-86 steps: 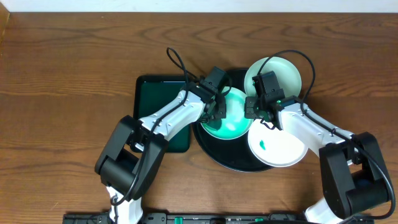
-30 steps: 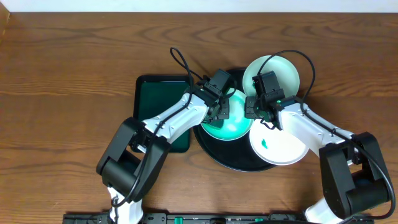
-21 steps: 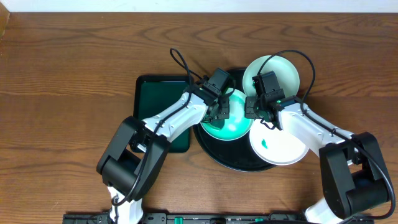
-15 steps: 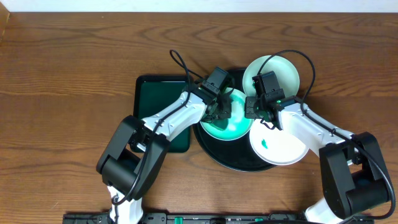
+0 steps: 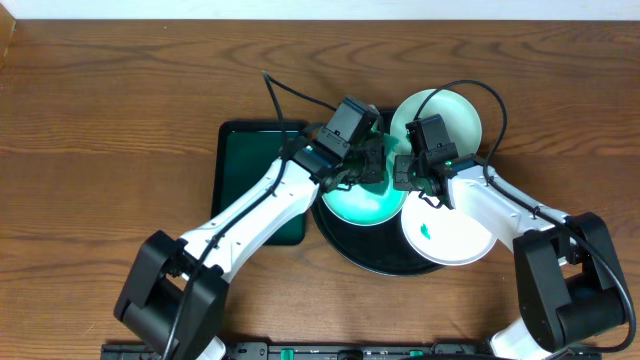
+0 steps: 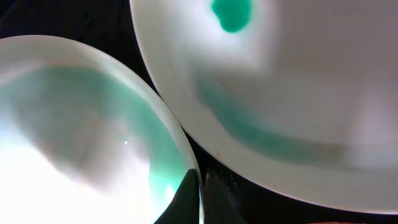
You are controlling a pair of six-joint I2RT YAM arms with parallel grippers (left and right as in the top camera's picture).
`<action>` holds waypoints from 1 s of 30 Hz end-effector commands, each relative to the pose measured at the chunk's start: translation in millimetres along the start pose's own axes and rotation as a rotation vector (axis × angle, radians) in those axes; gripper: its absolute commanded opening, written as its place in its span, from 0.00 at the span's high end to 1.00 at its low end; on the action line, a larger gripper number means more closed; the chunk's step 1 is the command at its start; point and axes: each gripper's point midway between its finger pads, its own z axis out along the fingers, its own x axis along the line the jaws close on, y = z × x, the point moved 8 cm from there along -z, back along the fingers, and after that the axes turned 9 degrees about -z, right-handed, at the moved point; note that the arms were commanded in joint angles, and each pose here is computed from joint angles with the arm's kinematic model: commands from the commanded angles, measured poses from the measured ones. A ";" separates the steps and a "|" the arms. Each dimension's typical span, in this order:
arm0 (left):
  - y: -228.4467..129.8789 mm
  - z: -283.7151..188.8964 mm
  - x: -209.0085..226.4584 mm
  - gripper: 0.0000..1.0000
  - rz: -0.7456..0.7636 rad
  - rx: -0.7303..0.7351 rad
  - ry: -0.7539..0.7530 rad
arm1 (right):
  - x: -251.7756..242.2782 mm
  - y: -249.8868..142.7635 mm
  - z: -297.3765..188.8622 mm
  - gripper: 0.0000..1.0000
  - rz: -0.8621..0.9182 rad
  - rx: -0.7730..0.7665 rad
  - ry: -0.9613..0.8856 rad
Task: Clean dirty plates on tray and stack at the side
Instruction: 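Continue wiping the pale green plate with the sponge, right gripper holding rims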
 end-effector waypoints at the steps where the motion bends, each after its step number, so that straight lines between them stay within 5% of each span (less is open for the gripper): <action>1: 6.5 0.1 15.7 0.93 0.009 -0.077 0.138 | 4.6 -3.1 2.7 0.99 -0.009 0.018 0.034; 24: -16.2 65.7 61.3 0.93 0.023 0.066 0.326 | 4.6 -3.1 2.7 0.99 -0.009 0.018 0.034; 30: -31.6 77.6 57.5 0.92 -0.006 0.205 0.226 | 4.6 -3.1 2.7 0.99 -0.009 0.018 0.034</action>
